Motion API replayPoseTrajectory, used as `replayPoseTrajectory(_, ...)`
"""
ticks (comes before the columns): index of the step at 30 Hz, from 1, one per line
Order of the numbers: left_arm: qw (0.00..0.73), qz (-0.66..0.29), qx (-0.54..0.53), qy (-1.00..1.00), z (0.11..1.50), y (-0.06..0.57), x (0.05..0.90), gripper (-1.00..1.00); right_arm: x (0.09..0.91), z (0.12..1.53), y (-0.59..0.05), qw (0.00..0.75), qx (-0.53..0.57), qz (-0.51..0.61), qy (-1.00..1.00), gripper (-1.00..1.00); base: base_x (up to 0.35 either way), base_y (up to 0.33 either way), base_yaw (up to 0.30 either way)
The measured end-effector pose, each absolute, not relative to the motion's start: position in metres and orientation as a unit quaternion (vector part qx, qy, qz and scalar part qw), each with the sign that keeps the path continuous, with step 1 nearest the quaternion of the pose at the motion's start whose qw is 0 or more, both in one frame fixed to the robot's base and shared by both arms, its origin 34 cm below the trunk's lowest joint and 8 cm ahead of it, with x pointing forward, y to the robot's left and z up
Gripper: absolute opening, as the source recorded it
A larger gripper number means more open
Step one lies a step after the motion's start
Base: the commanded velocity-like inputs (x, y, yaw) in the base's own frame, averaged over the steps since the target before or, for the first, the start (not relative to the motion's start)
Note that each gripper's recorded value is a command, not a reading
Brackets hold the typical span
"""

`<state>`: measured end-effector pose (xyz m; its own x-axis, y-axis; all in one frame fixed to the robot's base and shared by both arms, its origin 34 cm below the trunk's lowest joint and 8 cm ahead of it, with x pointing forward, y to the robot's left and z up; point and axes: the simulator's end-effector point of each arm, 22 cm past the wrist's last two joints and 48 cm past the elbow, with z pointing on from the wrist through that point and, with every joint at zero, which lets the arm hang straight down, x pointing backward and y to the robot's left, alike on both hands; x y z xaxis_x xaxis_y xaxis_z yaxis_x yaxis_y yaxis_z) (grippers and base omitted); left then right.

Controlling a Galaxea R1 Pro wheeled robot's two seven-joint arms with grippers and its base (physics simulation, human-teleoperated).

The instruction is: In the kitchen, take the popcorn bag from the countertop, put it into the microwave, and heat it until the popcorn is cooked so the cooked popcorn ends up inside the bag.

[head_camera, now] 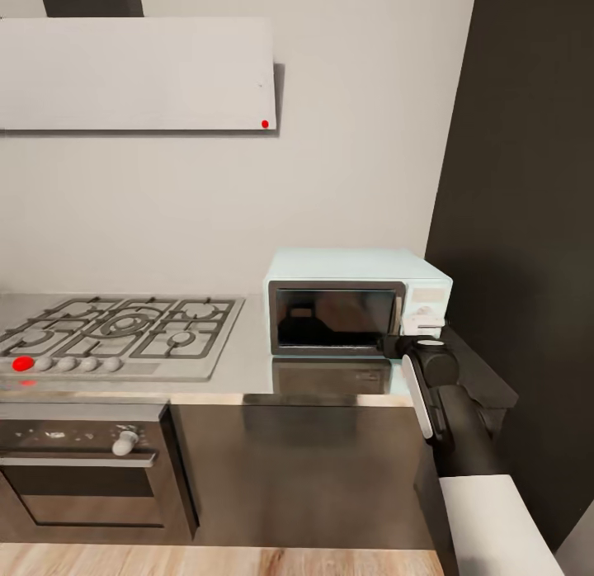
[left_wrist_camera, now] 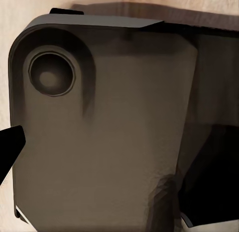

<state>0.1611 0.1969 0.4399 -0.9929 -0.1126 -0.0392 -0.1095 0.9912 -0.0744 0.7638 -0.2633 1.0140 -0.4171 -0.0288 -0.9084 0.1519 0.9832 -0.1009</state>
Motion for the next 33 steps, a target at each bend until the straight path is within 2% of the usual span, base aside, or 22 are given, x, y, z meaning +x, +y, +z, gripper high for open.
replayPoseTrajectory(14,0.022,-0.036,-0.055,0.998,0.44,0.197,0.161,1.0,0.764,1.015,-0.265,0.539,0.036,-0.084,0.837,1.0,0.0,0.021,0.0)
replayPoseTrajectory(33,0.022,-0.037,-0.053,0.998,0.44,0.196,0.162,1.0,0.766,1.058,-0.267,0.597,0.044,-0.08,0.797,1.0,0.0,0.0,0.0)
